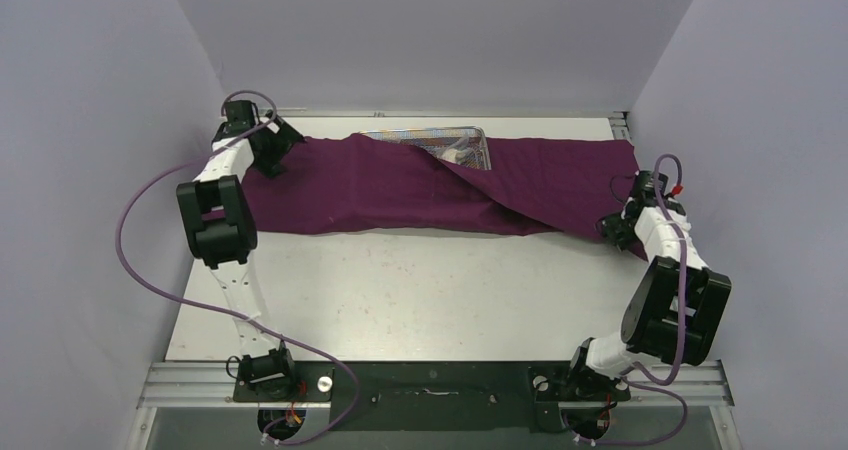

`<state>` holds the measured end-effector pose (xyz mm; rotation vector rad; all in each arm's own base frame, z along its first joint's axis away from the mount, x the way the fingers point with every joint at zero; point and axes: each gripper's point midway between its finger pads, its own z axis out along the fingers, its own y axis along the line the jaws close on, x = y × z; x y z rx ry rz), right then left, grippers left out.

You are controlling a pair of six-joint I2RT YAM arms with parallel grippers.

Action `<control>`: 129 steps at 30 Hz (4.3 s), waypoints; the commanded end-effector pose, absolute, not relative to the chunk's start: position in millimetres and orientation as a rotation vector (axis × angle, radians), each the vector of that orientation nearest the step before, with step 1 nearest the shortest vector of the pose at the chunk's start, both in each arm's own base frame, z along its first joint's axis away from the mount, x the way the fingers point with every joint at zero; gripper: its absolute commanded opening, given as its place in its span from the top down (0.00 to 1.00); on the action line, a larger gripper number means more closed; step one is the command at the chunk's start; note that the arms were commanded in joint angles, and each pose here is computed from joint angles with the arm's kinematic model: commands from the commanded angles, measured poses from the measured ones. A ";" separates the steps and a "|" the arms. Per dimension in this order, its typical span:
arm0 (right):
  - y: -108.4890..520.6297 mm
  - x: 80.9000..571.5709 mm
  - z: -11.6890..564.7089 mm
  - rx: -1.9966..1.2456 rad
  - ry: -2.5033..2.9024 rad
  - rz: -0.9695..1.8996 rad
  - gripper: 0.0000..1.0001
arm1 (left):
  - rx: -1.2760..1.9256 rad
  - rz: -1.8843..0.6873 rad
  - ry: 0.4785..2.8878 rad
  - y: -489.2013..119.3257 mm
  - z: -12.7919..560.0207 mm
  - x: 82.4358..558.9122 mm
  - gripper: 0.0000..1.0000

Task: Open and lay out the surgical kit
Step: Open the surgical kit at the center of the board.

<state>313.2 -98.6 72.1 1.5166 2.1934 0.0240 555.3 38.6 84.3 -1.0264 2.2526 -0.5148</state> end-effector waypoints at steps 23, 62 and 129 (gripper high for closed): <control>-69.8 229.4 39.9 1.428 2.225 0.043 0.95 | -1.018 -0.696 1.959 -8.4 95.5 629.0 0.04; -104.0 165.3 74.9 1.796 1.936 -0.255 0.95 | -1.409 -0.339 2.074 25.8 28.7 607.6 0.03; -124.9 158.3 60.4 1.903 2.062 -0.293 0.93 | -1.739 0.461 1.930 133.4 94.4 181.1 1.00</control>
